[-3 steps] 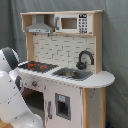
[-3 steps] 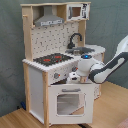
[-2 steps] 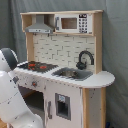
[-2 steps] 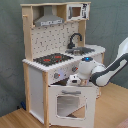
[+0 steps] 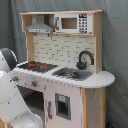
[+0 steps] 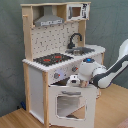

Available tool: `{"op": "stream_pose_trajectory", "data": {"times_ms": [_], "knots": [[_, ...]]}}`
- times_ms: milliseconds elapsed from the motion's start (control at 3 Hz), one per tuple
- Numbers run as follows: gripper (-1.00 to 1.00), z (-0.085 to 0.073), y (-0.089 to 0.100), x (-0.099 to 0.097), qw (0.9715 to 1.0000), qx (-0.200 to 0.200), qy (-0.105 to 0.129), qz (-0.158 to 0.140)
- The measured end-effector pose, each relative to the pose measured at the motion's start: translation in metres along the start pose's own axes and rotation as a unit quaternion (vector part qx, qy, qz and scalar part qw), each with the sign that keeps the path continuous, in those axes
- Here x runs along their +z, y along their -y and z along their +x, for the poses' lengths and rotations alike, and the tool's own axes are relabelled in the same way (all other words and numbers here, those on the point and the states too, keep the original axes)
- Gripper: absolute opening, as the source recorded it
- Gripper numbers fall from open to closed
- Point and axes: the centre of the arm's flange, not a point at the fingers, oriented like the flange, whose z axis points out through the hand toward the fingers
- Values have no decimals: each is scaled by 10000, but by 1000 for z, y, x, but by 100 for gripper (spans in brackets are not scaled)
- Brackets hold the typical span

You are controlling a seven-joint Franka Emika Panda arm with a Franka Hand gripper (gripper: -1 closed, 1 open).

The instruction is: Play with the kitchen

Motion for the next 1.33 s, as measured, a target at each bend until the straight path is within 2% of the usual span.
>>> {"op": "stream_pose_trajectory", "data": {"times_ms": [667, 1000, 1333], "knots": [[-100, 31, 27, -20, 9980, 563, -274, -67], [-100, 30, 28, -21, 9970, 746, -197, -18], [100, 30, 28, -21, 9968, 771, -193, -15]]}}
